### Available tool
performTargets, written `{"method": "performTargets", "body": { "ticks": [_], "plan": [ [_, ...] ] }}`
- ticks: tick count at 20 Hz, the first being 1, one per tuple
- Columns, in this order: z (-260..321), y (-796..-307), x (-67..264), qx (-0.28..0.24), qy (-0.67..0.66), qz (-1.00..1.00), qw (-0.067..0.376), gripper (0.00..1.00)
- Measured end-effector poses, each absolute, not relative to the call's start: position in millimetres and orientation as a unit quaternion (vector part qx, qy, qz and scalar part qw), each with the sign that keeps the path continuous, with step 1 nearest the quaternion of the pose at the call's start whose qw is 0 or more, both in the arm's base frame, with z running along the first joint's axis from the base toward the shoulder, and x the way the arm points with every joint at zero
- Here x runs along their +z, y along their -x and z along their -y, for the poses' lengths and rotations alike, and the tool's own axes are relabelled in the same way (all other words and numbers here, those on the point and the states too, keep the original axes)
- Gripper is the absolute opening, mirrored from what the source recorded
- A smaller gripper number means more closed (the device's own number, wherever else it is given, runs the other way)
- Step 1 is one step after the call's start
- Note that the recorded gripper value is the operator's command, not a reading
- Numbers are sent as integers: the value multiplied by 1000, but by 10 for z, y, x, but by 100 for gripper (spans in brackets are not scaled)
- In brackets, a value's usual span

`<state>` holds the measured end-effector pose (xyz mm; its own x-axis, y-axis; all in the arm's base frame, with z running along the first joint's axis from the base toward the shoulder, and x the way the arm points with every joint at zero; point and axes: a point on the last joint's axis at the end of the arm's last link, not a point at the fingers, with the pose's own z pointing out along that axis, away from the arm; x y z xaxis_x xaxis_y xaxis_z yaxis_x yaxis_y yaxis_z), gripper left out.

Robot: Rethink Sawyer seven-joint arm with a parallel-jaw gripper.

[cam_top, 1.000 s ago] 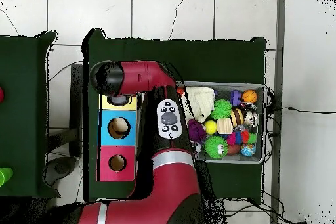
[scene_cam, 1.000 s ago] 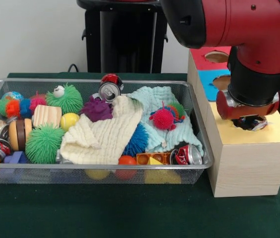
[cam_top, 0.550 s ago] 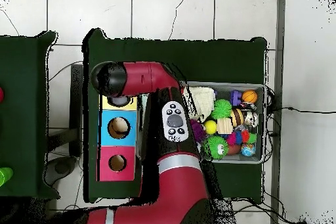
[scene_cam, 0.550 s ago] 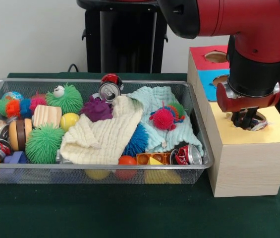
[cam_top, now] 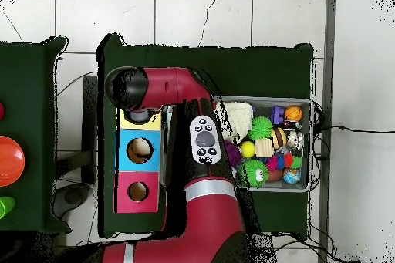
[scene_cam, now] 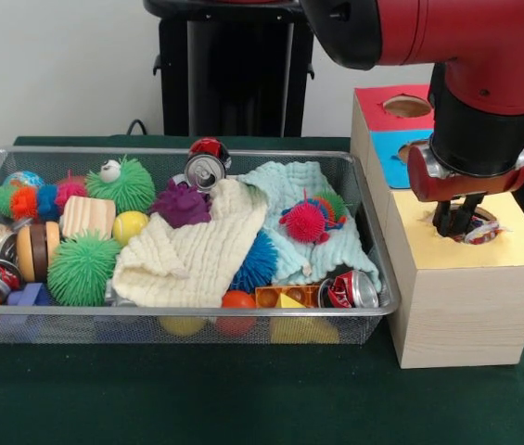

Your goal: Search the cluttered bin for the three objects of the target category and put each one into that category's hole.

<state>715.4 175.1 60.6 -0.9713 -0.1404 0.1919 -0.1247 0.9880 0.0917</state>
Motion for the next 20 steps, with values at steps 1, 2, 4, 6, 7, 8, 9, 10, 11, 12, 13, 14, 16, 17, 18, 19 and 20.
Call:
{"method": "performTargets", "body": {
  "ticks": [1, 2, 4, 6, 7, 8, 9, 10, 11, 12, 13, 14, 16, 17, 18, 19, 20],
  "plan": [
    [-1751, -7153, 606, -39, -67, 992, 99, 100],
    [-1752, -7153, 607, -39, -67, 992, 99, 100],
    [-1753, -7153, 607, -39, -67, 992, 99, 100],
    [-1757, -7147, 606, -39, -67, 992, 95, 100],
    [-1760, -7142, 605, -38, -68, 993, 91, 100],
    [-1761, -7136, 603, -38, -68, 993, 85, 100],
    [-1763, -7131, 601, -37, -68, 994, 80, 100],
    [-1766, -7118, 597, -36, -69, 995, 69, 100],
    [-1766, -7111, 596, -33, -71, 995, 59, 100],
    [-1769, -7102, 595, -29, -74, 996, 44, 100],
    [-1774, -7090, 594, -27, -77, 996, 35, 100],
    [-1778, -7080, 594, -24, -79, 996, 28, 100],
    [-1794, -7043, 594, -16, -86, 996, 6, 100],
    [-1803, -7022, 594, -12, -90, 996, -4, 100],
    [-1809, -7006, 596, -9, -92, 996, -10, 100],
    [-1818, -6982, 603, -6, -94, 995, -18, 100],
    [-1822, -6967, 610, -4, -95, 995, -23, 100]
  ]
}}
